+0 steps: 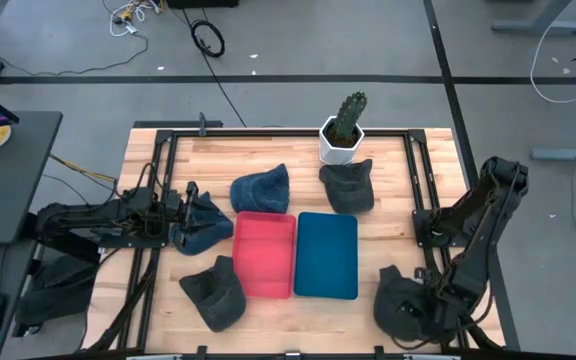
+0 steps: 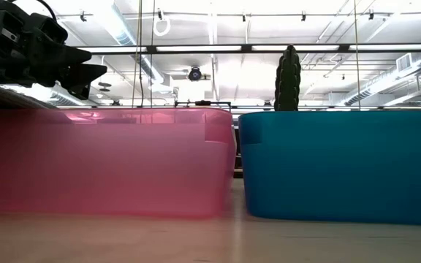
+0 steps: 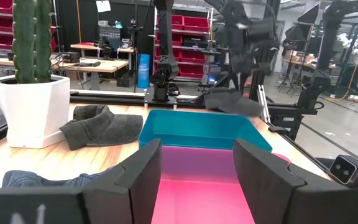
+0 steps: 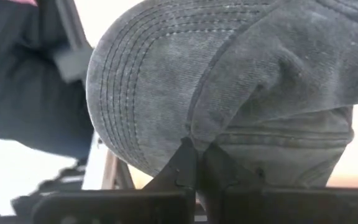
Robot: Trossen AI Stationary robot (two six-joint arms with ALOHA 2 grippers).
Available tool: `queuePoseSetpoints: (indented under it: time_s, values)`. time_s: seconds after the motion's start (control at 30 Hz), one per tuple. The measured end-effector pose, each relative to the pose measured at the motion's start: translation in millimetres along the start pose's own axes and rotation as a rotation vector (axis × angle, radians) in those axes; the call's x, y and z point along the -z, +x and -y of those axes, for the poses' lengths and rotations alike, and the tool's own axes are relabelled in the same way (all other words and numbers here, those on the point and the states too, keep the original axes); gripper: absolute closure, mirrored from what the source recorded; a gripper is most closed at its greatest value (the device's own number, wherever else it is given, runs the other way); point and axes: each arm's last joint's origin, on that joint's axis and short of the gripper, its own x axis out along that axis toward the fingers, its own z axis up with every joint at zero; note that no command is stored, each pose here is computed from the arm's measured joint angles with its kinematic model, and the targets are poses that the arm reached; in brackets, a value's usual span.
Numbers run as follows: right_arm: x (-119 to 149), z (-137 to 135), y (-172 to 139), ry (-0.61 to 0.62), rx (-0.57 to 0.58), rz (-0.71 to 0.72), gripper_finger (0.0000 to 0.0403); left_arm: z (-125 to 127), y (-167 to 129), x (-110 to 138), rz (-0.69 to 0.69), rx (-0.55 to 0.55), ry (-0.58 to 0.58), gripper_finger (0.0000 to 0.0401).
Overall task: Pick & Place hat
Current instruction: Put the bottom right black cap in the blue bin
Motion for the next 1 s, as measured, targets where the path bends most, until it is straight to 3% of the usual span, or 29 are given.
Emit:
queuePoseSetpoints:
  time_s: [0.33,0.73,1.0]
  values:
    - [-35.9,1.5,-59.5,-0.085,-0.013,0.215,0.0401,0.0,0.0,-0.1,0.0,0.0,0.0,0.0197]
    - [-116.8,39.5,-75.5,-0.197,0.042,0.285,0.0403,0.0,0.0,-0.1,0.0,0.0,0.0,0.0197]
    - [-153.0,60.8,-76.0,-0.301,0.048,0.33,0.0403,0.0,0.0,0.0,0.0,0.0,0.0,0.0197]
